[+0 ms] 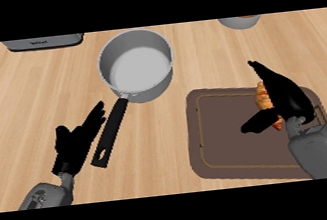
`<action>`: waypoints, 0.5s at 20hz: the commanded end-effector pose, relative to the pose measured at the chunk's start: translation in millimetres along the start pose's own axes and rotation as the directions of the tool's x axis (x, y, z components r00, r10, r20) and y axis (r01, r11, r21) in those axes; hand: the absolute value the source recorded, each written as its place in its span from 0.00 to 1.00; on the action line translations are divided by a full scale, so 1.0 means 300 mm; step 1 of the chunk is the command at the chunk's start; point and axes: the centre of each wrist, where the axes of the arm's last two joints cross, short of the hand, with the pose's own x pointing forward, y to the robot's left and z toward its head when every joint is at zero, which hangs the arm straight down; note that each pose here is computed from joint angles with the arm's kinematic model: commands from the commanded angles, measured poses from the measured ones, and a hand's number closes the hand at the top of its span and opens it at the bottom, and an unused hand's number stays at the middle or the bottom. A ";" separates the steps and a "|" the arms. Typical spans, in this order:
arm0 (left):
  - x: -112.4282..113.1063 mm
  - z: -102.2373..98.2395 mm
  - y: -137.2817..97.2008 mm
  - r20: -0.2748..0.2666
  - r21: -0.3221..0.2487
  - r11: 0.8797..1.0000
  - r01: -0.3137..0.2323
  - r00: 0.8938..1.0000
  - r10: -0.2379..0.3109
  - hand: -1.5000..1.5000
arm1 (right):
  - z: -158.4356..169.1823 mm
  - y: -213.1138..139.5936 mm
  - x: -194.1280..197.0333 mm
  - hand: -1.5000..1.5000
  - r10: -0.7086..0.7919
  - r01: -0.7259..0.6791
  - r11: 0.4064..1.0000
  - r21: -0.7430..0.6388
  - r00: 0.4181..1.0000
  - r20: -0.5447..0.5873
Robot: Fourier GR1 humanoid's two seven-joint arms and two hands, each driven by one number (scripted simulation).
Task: Pick the croissant from the tray and place it in the pot
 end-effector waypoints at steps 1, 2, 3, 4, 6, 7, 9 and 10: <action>0.004 0.014 -0.003 -0.016 0.019 1.000 0.005 1.000 -0.005 0.50 | -0.042 -0.012 -0.100 0.00 0.048 -0.042 0.996 0.082 0.997 -0.062; -0.006 0.035 0.000 0.005 0.002 1.000 0.012 1.000 -0.012 0.50 | -0.070 0.007 -0.080 0.00 0.071 -0.066 0.995 0.077 0.996 -0.058; -0.020 0.048 0.046 0.001 0.005 1.000 0.014 1.000 -0.014 0.50 | -0.048 0.003 -0.178 0.00 0.075 -0.072 0.996 0.052 0.996 -0.057; 0.040 -0.012 0.047 0.001 0.013 1.000 0.012 1.000 -0.012 0.50 | -0.070 0.000 -0.165 0.00 0.054 -0.053 0.998 0.023 0.998 -0.040; -0.012 0.001 0.030 -0.017 -0.003 1.000 -0.003 1.000 0.003 0.50 | -0.052 0.038 -0.134 0.00 0.058 -0.059 0.998 -0.015 0.998 -0.034; 0.012 -0.008 0.025 0.009 0.013 1.000 0.013 1.000 -0.013 0.50 | -0.049 -0.022 -0.183 0.00 0.044 -0.044 0.998 -0.033 0.999 -0.016; -0.014 0.003 0.005 0.006 0.010 1.000 -0.003 1.000 0.003 0.50 | 0.002 -0.008 -0.247 0.00 0.065 -0.064 0.996 -0.064 0.998 0.013; -0.010 0.020 -0.038 0.015 0.009 1.000 0.002 1.000 -0.002 0.50 | -0.059 0.006 -0.238 0.00 0.041 -0.041 0.997 -0.065 0.999 0.001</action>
